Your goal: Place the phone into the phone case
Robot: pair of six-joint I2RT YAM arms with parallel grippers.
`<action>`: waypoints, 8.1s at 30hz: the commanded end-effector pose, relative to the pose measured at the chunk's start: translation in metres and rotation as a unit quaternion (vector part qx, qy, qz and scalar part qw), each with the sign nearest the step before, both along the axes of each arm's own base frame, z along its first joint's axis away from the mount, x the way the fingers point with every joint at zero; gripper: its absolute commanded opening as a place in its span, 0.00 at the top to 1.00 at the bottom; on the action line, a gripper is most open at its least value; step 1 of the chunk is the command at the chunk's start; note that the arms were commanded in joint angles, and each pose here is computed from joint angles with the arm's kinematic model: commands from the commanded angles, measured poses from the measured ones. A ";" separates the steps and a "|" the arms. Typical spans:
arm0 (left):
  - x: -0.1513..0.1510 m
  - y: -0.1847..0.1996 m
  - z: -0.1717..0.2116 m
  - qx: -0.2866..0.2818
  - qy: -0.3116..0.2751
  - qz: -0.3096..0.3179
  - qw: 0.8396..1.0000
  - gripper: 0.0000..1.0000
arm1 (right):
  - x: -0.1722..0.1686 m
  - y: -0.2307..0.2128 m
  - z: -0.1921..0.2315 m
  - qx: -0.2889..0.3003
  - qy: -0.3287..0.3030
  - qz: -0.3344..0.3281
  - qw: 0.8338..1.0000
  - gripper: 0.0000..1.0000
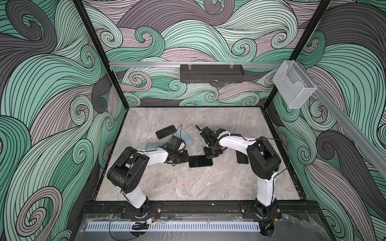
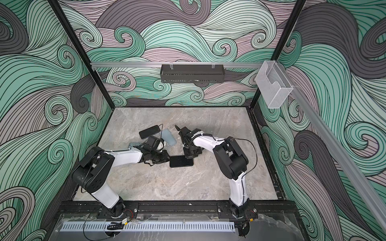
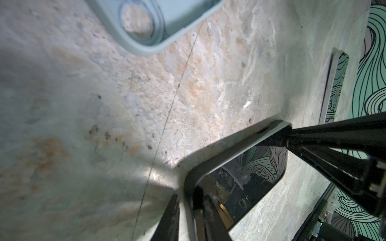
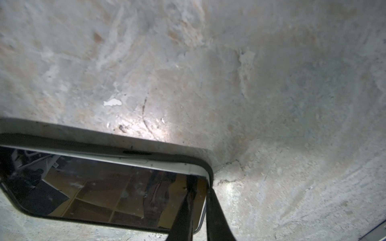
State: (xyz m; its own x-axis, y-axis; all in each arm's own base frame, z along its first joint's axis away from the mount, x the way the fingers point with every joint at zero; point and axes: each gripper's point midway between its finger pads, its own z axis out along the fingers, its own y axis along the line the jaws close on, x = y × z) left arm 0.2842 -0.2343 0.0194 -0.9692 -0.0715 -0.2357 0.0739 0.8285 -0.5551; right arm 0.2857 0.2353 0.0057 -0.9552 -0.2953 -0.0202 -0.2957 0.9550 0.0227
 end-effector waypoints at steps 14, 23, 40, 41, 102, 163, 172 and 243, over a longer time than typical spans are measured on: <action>0.000 0.001 0.004 -0.004 0.002 0.004 1.000 0.77 | -0.086 -0.037 -0.161 -0.090 0.149 0.008 0.985 0.86; -0.001 0.002 0.005 -0.003 0.003 0.005 1.000 0.77 | -0.084 -0.042 -0.159 -0.107 0.142 0.011 0.984 0.86; -0.006 0.007 0.008 -0.002 0.003 0.011 1.000 0.77 | -0.082 -0.043 -0.145 -0.135 0.114 0.032 0.984 0.85; -0.007 0.007 0.008 -0.002 0.003 0.011 1.000 0.77 | -0.081 -0.042 -0.145 -0.134 0.113 0.031 0.984 0.85; -0.014 -0.002 -0.003 0.000 0.035 -0.005 0.999 0.70 | -0.037 -0.008 0.003 0.192 0.066 0.017 0.979 0.69; -0.016 0.010 0.000 0.045 0.034 -0.014 0.998 0.74 | -0.059 -0.011 -0.025 0.100 0.108 0.055 0.988 0.87; -0.015 0.007 -0.001 0.038 0.034 -0.017 0.999 0.74 | -0.068 -0.015 -0.046 0.061 0.130 0.058 0.988 0.88; -0.049 0.129 0.068 0.131 -0.041 0.174 0.975 0.35 | -0.044 0.071 0.029 0.088 -0.027 0.472 0.877 0.05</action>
